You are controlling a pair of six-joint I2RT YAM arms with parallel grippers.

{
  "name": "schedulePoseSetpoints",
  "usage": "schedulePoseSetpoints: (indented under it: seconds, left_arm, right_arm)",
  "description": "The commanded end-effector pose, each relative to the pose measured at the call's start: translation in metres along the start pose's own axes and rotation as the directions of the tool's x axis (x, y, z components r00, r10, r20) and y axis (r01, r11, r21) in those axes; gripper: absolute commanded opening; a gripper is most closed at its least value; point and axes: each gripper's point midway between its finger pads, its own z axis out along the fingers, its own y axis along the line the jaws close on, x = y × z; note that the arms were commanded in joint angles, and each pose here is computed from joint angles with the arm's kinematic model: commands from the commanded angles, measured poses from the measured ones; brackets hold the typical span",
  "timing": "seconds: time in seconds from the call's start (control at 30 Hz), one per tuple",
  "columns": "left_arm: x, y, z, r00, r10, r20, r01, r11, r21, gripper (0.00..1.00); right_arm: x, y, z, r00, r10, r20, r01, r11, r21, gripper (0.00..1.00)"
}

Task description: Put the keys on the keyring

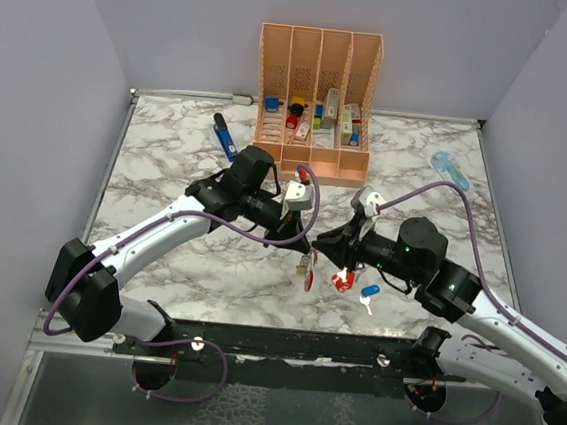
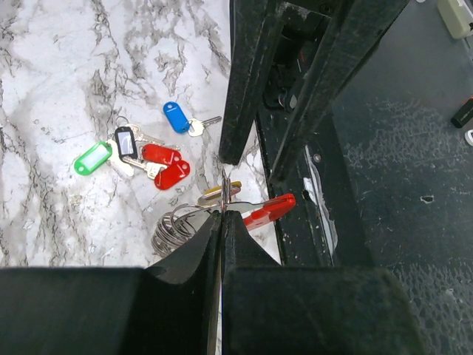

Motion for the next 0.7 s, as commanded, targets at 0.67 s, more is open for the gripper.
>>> schedulePoseSetpoints:
  seconds: [0.67]
  left_arm:
    - [-0.019,-0.021,-0.004,0.998,0.054,0.042,-0.057,0.995,0.087,0.0]
  right_arm:
    - [0.011,0.005,0.006,0.997,-0.041,-0.061,0.038,0.998,-0.052,0.13]
